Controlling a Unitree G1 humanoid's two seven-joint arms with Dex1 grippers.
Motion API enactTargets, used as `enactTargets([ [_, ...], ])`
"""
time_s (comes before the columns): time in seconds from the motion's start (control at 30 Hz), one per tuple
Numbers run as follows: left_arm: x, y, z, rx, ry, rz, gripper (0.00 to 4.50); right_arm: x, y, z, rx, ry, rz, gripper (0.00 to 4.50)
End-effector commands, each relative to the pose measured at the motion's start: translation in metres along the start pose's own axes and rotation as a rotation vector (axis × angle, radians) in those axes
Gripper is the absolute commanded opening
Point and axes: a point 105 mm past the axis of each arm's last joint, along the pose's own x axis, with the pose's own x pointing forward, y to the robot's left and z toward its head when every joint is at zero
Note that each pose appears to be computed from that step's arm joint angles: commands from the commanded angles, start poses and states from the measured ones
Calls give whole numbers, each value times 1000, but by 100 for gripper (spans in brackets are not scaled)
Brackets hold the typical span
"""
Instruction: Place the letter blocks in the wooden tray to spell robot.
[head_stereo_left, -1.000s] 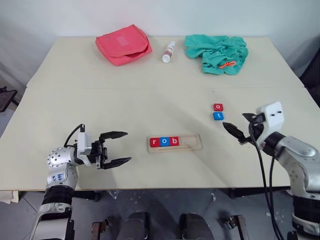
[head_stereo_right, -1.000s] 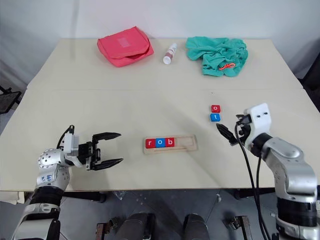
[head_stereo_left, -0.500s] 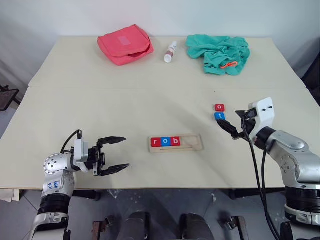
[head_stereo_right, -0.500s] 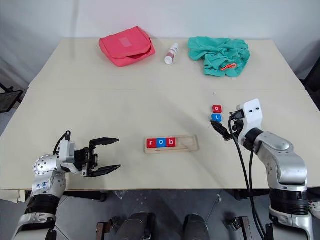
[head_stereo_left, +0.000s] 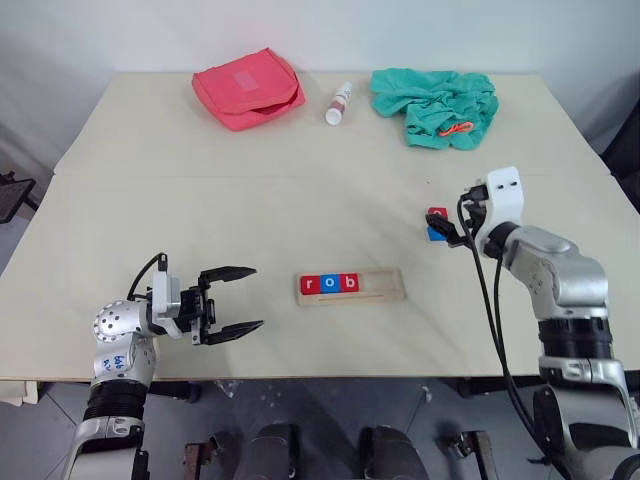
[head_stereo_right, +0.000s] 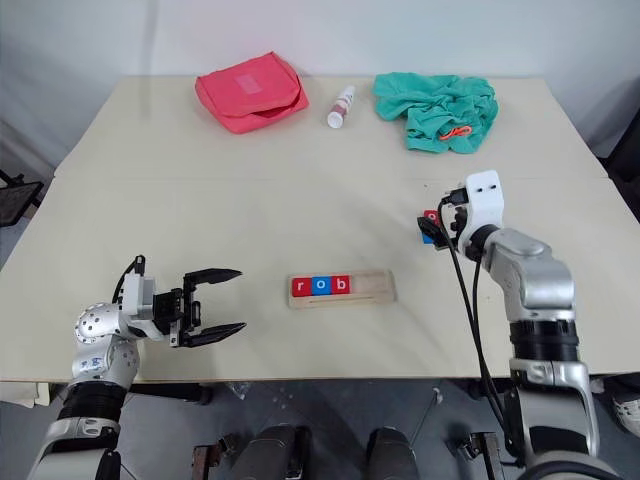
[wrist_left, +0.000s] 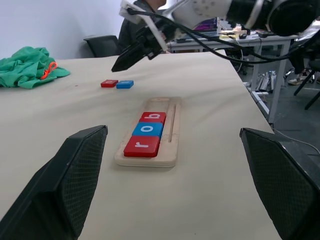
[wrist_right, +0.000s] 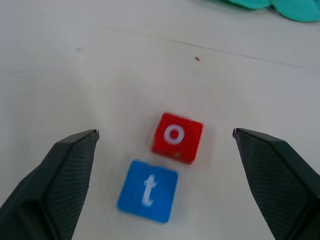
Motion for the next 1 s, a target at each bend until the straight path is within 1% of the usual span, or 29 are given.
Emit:
enactTargets([
  [0.03,-1,-4,2,23,-6,-9,450,11,-6,7,-28,3,-42,448],
  [0.1,-2,-7,2,25,-7,5,450,21,-10,5,-41,23,-70,448],
  [0.2,-4,-10,2,26,-9,23,450,29,-8,7,-41,26,-57,448],
  [0.43,-4,-16,1,24,-8,45,450,36,-4,5,-42,40,-35,448],
  [0.77,2,-15,-2,27,-21,63,450,45,5,-5,-33,82,-51,448],
  [0.87,2,-13,-2,28,-20,65,450,46,6,-4,-22,73,-67,390],
  [0.93,2,-13,-2,30,-21,67,450,46,9,-4,-22,70,-63,329],
  [1.0,2,-13,-2,31,-23,67,450,45,10,-5,-22,70,-61,253],
])
